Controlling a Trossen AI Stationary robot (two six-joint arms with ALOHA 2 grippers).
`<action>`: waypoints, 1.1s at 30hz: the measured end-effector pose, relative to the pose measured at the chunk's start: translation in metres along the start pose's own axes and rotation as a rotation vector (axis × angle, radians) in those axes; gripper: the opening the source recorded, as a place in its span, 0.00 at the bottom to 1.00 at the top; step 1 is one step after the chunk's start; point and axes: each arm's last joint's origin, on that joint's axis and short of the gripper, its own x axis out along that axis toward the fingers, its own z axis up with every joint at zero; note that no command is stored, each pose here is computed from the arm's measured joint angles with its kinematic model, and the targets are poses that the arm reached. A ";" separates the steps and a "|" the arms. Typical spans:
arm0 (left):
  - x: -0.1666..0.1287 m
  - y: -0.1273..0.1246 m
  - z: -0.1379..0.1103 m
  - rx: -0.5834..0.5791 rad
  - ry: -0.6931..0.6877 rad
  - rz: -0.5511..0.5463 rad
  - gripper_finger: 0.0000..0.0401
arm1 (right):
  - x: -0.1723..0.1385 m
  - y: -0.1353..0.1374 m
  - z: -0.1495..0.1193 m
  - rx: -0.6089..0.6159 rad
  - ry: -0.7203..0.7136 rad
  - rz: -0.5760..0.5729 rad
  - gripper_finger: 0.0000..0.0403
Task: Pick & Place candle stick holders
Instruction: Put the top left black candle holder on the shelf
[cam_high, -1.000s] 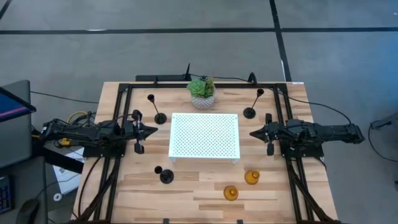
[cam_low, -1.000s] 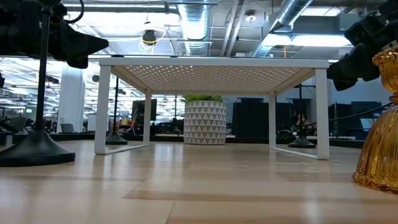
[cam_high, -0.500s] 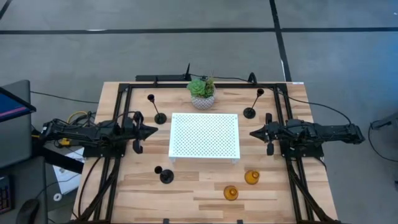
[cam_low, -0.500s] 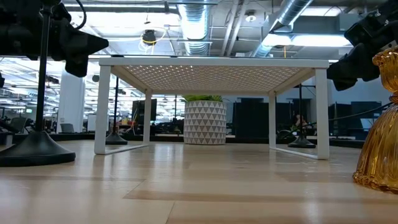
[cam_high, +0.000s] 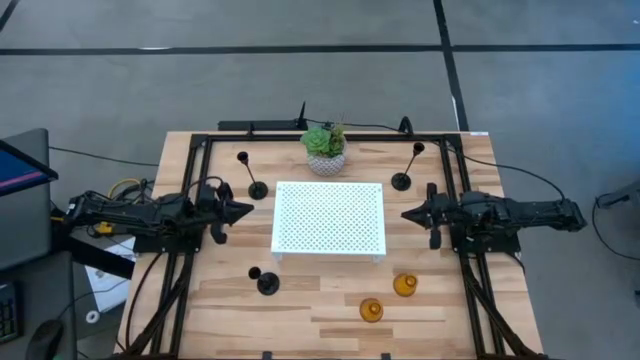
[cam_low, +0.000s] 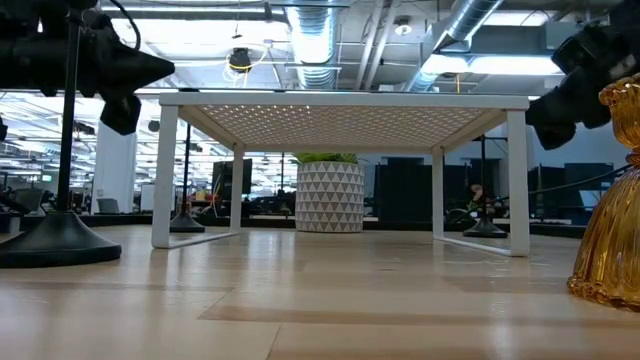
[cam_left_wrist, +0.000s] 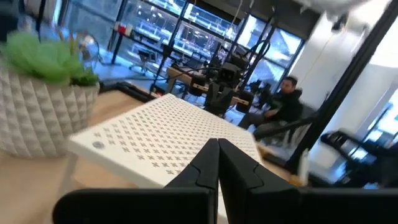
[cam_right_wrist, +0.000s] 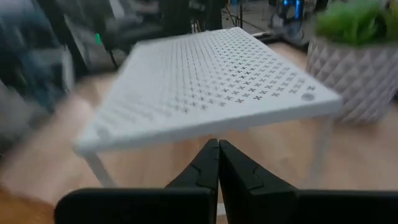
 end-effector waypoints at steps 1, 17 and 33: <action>0.000 0.000 0.000 -0.046 0.000 0.000 0.01 | 0.000 0.001 0.001 0.089 -0.010 0.009 0.00; 0.000 0.000 0.001 -0.105 -0.006 -0.003 0.01 | 0.000 0.001 0.003 0.380 -0.029 0.017 0.00; 0.000 -0.001 0.001 -0.096 -0.013 -0.006 0.01 | 0.000 0.001 0.006 0.384 -0.058 0.029 0.00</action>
